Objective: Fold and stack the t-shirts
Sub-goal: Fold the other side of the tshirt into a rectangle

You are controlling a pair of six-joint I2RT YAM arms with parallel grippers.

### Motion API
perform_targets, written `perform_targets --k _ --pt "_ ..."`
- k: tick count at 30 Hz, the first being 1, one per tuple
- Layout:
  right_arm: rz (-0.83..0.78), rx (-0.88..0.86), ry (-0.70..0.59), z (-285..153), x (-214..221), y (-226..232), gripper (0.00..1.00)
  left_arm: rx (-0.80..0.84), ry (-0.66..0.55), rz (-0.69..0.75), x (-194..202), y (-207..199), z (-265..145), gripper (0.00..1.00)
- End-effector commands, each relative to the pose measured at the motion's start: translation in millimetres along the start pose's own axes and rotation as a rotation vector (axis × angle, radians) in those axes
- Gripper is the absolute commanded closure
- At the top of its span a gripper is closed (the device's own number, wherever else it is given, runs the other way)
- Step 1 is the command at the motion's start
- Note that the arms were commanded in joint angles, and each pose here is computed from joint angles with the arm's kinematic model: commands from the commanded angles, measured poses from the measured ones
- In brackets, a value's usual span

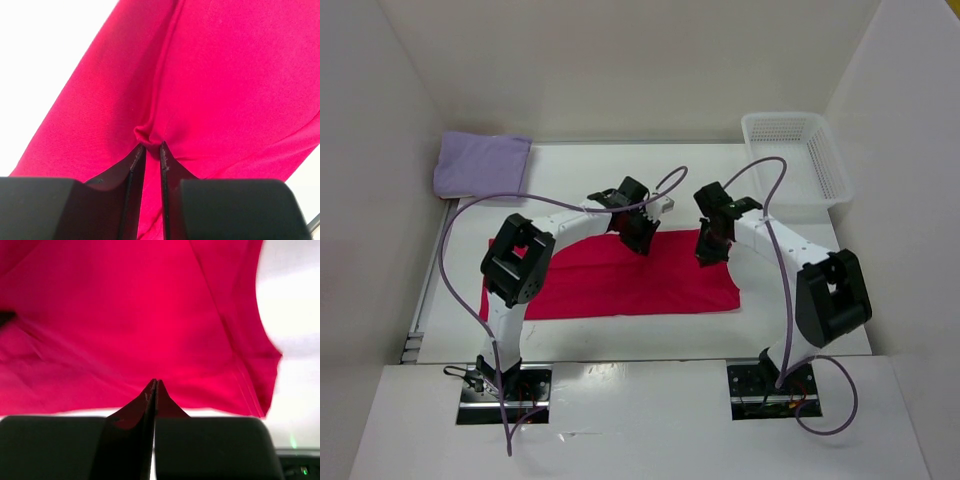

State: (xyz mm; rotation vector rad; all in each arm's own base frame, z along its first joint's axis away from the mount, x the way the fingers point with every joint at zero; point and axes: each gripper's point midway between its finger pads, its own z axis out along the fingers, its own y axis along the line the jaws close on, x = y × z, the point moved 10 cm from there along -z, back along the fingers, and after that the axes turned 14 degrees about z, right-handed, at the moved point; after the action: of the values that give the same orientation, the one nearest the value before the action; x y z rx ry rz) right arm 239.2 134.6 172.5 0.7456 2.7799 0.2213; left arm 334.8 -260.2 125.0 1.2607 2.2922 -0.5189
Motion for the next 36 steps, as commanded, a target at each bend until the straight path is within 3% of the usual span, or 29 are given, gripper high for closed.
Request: perform_targets --k 1,5,9,12,13,16,18,21,25,30,32,36 --pt "0.009 -0.089 -0.144 -2.5 -29.2 32.1 1.00 0.006 -0.011 -0.024 0.9 -1.5 -3.3 0.76" --pt "0.001 -0.054 -0.163 17.7 -42.0 46.2 1.00 0.001 -0.012 -0.031 1.9 2.1 -4.4 0.75" --pt "0.038 -0.058 -0.168 15.0 -47.5 48.7 1.00 -0.015 -0.030 -0.040 -1.0 9.4 -10.9 0.61" --pt "0.111 -0.090 -0.227 -12.5 -40.7 36.2 0.72 -0.048 -0.057 -0.031 -7.9 19.7 -24.0 0.45" --pt "0.137 -0.094 -0.239 -20.6 -37.0 30.4 0.43 -0.060 -0.065 -0.030 -9.5 25.1 -31.8 0.36" --pt "0.256 -0.106 -0.275 -42.8 -19.8 5.6 0.00 -0.099 -0.111 0.000 -22.7 39.2 -56.0 0.21" --pt "0.351 -0.082 -0.251 -38.9 -5.5 -9.6 0.00 -0.124 -0.128 0.040 -29.9 45.8 -80.6 0.08" --pt "0.474 -0.079 -0.239 -34.1 11.4 -28.2 0.00 -0.208 -0.135 0.083 -23.5 56.8 -120.6 0.00" --pt "0.593 -0.092 -0.303 -35.9 19.3 -48.1 0.00 -0.371 -0.082 0.029 27.2 86.6 -164.9 0.00" --pt "0.654 -0.048 -0.348 -36.5 23.0 -71.4 0.00 -0.528 0.012 -0.158 118.1 131.3 -201.3 0.00" --pt "0.657 -0.046 -0.287 -24.8 29.0 -73.6 0.00 -0.562 0.069 -0.262 162.1 149.9 -206.7 0.00" --pt "0.691 0.013 -0.234 -3.7 40.8 -82.9 0.00 -0.610 0.116 -0.395 213.5 171.7 -214.0 0.00"
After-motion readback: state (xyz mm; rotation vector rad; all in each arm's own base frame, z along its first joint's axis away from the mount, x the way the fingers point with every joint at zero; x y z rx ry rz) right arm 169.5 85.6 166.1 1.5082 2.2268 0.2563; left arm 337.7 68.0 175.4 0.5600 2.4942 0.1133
